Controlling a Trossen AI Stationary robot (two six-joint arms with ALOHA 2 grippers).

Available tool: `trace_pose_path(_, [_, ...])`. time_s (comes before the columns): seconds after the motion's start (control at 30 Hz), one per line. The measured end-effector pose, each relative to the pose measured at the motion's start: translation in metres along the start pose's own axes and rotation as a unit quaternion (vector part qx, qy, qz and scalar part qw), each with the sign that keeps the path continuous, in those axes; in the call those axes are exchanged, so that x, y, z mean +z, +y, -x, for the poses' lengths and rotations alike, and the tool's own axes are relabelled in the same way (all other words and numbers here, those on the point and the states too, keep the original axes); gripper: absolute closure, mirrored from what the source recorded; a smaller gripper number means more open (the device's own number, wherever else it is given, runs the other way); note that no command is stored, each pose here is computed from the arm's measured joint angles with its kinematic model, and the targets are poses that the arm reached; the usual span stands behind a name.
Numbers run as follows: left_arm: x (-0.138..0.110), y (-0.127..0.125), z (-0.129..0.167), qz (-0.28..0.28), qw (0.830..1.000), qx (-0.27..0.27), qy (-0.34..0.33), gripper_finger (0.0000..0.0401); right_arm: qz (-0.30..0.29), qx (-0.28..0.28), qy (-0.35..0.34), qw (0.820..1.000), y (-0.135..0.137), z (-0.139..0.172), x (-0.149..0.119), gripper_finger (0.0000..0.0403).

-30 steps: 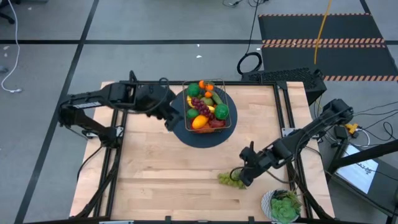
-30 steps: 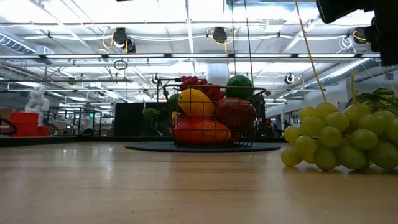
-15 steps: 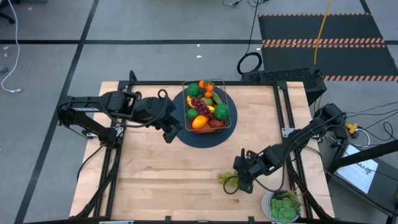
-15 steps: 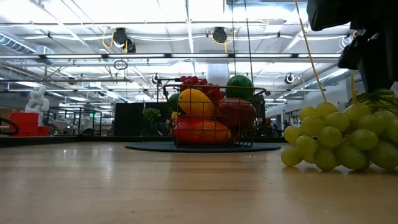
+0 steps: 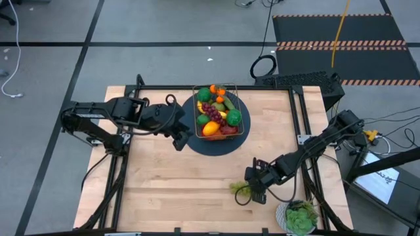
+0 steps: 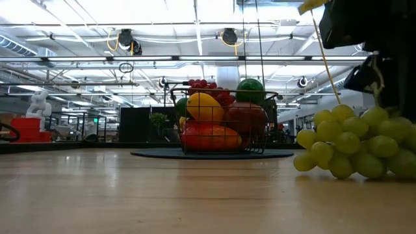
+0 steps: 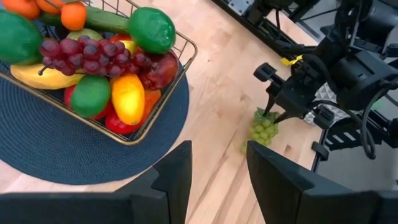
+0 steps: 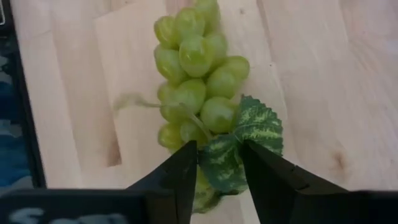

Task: Build produce basket
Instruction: Put the green grapes into the gold wire basket

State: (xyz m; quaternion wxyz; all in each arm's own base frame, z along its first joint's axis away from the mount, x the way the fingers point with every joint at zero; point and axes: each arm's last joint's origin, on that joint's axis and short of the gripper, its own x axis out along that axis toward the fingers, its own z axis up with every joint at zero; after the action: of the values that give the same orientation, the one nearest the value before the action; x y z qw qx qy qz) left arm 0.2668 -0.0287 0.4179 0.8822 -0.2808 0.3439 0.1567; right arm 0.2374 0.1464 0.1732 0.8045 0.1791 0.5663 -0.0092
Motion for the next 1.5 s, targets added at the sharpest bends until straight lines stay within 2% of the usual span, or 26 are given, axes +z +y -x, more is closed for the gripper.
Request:
trace_pose_path(0.2, [0.0,0.0,0.0,0.003,1.0,0.003,-0.003,0.0249,-0.013,-0.004,-0.012,1.0,-0.003,-0.003,-0.002,0.0301])
trace_pose_path(0.43, [0.0,0.0,0.0,0.004,1.0,0.005,-0.005,0.0249,-0.013,-0.008,-0.015,1.0,-0.003,-0.004,-0.002,0.0392])
trace_pose_path(0.6, [0.001,0.0,0.0,0.01,1.0,0.004,-0.006,0.0249,-0.044,-0.009,-0.025,0.999,-0.004,0.001,0.0,0.0396])
trace_pose_path(0.8, [0.001,0.0,0.0,0.016,1.0,0.004,-0.006,0.0249,-0.066,0.04,-0.066,0.995,-0.002,0.031,0.003,0.04])
trace_pose_path(0.93, [0.001,0.0,0.0,0.017,1.0,0.004,-0.006,0.0249,-0.071,0.081,-0.117,0.987,-0.002,0.059,0.006,0.0401])
trace_pose_path(1.07, [0.002,-0.001,0.0,0.017,1.0,-0.003,-0.013,0.0249,-0.079,0.129,-0.187,0.971,-0.001,0.087,0.01,0.0402])
trace_pose_path(1.2, [0.005,-0.004,0.0,0.012,0.999,-0.018,-0.03,0.0249,-0.087,0.164,-0.267,0.946,-0.001,0.113,0.014,0.0402])
trace_pose_path(1.37, [0.008,-0.007,0.0,0.009,0.999,-0.031,-0.044,0.0249,-0.09,0.179,-0.372,0.906,-0.003,0.141,0.018,0.0402])
trace_pose_path(1.5, [0.009,-0.007,0.001,0.009,0.998,-0.035,-0.049,0.0249,-0.089,0.176,-0.459,0.866,-0.004,0.161,0.023,0.0402])
